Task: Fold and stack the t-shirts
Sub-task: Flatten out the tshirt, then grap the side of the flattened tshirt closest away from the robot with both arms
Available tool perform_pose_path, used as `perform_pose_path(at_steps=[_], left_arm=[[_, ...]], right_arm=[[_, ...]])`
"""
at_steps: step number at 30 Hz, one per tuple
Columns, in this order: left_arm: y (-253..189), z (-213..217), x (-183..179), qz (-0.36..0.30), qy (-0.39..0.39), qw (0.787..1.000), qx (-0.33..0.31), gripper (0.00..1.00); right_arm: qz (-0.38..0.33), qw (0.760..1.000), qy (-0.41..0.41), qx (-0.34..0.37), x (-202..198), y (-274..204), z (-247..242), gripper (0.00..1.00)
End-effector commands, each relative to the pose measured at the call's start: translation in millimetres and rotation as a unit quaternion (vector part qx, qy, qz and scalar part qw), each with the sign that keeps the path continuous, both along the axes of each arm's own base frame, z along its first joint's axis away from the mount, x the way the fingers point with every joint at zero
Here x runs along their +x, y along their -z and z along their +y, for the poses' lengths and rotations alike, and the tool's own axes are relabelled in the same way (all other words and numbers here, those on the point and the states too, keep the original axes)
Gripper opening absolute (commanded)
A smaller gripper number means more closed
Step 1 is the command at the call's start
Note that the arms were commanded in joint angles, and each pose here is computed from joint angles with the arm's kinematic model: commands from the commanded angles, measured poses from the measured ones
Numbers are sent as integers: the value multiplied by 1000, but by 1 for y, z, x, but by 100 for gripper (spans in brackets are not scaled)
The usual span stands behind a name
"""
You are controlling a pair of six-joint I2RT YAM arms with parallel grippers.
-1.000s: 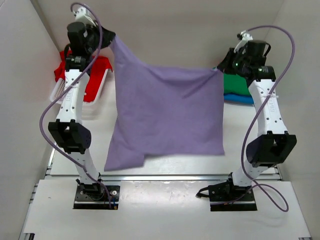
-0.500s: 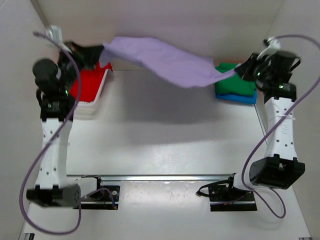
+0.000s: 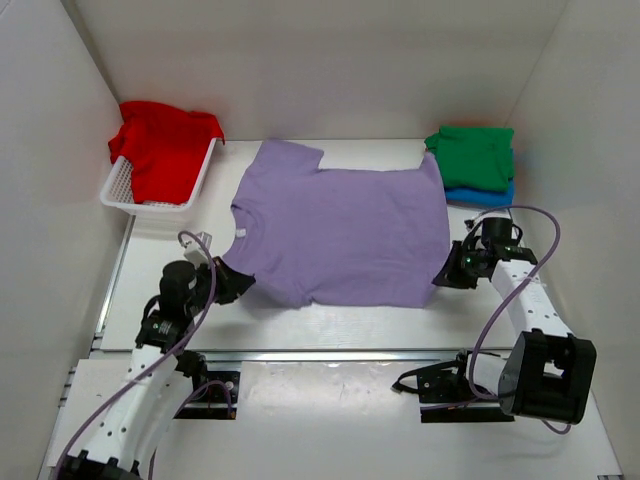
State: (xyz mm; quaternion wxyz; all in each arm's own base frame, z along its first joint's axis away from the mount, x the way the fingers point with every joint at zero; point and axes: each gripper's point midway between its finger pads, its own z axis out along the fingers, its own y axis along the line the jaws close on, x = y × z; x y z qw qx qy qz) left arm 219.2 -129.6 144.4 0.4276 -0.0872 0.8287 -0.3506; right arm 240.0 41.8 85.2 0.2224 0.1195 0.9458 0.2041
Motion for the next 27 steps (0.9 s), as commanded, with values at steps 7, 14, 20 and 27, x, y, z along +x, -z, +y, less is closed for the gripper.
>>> perform_pose_path(at_steps=[7,14,20,27], left_arm=[[5,18,-27,-11,-64,998,-8,0],[-23,17,-20,-52,-63,997,-9,0],[-44,33,-3,-85,-107,990,20,0],[-67,46,19,-122,-145,981,51,0]], right_arm=[[77,994,65,-43,-34,-13,-6,1],[90,991,89,-48,-55,-12,-17,1],[75,988,127,-50,-56,-19,-35,0],[84,989,113,-44,-40,-10,-39,0]])
